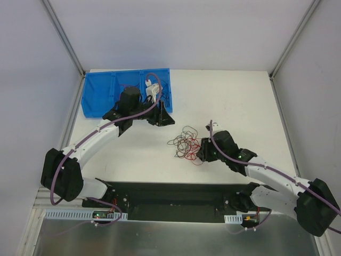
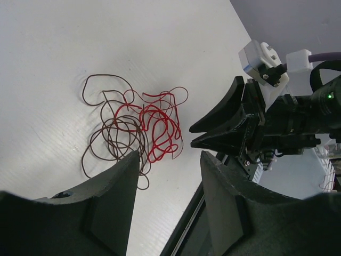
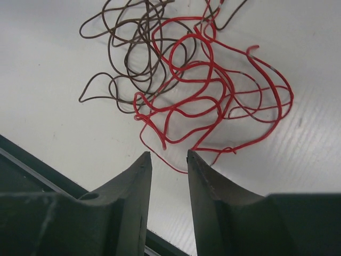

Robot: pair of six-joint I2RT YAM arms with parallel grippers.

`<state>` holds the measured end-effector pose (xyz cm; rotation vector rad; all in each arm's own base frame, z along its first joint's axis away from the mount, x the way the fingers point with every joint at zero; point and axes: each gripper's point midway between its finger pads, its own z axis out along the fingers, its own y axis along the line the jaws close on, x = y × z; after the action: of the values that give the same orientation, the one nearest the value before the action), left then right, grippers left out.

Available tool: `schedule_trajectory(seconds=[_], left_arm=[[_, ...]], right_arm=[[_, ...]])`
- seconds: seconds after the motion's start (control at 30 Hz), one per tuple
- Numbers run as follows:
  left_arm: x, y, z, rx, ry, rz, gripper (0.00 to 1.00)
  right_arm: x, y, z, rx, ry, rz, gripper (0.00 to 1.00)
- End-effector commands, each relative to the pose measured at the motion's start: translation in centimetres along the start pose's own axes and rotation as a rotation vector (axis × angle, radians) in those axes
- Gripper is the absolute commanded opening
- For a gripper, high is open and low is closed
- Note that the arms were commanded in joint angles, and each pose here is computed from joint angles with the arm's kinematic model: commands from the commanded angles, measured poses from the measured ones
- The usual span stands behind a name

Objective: Untangle the cables

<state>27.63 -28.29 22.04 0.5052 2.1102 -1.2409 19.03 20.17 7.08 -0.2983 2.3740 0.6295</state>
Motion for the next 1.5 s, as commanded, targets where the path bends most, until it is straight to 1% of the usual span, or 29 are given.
schedule_trajectory(seconds=[0.0, 0.07, 0.17, 0.4, 0.5, 0.57, 0.67, 0.77, 0.8, 0.83, 0.87, 0.9, 0.93, 1.0, 1.03, 1.07, 1.17, 1.47], left_arm=[[-0.9, -2.0, 0.0, 0.081, -0.017, 0.018, 0.49], [-0.9, -2.0, 0.1, 0.088, -0.013, 0.011, 0.49], [-0.7, -1.9, 0.3, 0.093, -0.002, 0.004, 0.48], [-0.5, -1.8, 0.6, 0.101, 0.013, -0.01, 0.48], [-0.4, -1.7, 0.7, 0.107, 0.022, -0.02, 0.49], [-0.3, -1.7, 0.8, 0.108, 0.025, -0.022, 0.49], [-0.1, -1.6, 0.9, 0.11, 0.033, -0.03, 0.49], [-0.1, -1.6, 1.0, 0.115, 0.038, -0.033, 0.49], [0.1, -1.4, 1.1, 0.113, 0.042, -0.039, 0.49], [0.0, -1.6, 1.1, 0.116, 0.042, -0.037, 0.49], [0.0, -1.5, 1.1, 0.114, 0.042, -0.04, 0.49], [0.1, -1.4, 1.2, 0.115, 0.046, -0.046, 0.49], [0.1, -1.5, 1.2, 0.118, 0.046, -0.05, 0.49], [0.1, -1.7, 1.2, 0.13, 0.048, -0.055, 0.49], [0.2, -1.7, 1.2, 0.132, 0.051, -0.057, 0.49], [0.2, -1.7, 1.3, 0.135, 0.053, -0.058, 0.49], [0.2, -1.6, 1.3, 0.135, 0.054, -0.063, 0.49], [0.0, -2.2, 1.0, 0.149, 0.048, -0.054, 0.5]], right_arm=[[-2.7, 3.1, 0.8, -0.102, -0.044, -0.074, 0.34], [-2.6, 3.3, 1.3, -0.087, -0.033, -0.094, 0.32], [-2.6, 3.2, 2.1, -0.072, -0.03, -0.094, 0.32], [-0.3, 3.2, 3.7, -0.05, 0.037, -0.117, 0.27], [0.4, 3.2, 4.1, -0.047, 0.056, -0.127, 0.22], [0.3, 3.6, 3.9, -0.058, 0.051, -0.135, 0.2], [-0.4, 2.7, 3.5, -0.003, 0.016, -0.143, 0.2], [-0.5, 2.5, 3.1, -0.002, -0.001, -0.138, 0.19], [-0.5, 2.6, 2.9, -0.006, -0.002, -0.133, 0.21], [-0.6, 2.6, 2.7, -0.005, -0.004, -0.127, 0.26], [-0.8, 2.4, 2.5, 0.007, -0.013, -0.115, 0.32], [-0.7, 1.9, 2.2, 0.032, -0.015, -0.104, 0.44], [-1.1, 1.7, 1.8, 0.047, -0.038, -0.088, 0.51], [-2.0, 1.3, 1.3, 0.074, -0.086, -0.039, 0.59], [-2.5, 1.3, 1.0, 0.074, -0.107, -0.002, 0.61], [-2.9, 1.6, 0.9, 0.063, -0.118, 0.041, 0.61], [-3.8, 2.4, 0.9, 0.037, -0.118, 0.102, 0.59], [-3.6, 3.0, 3.3, 0.054, -0.034, 0.16, 0.48]])
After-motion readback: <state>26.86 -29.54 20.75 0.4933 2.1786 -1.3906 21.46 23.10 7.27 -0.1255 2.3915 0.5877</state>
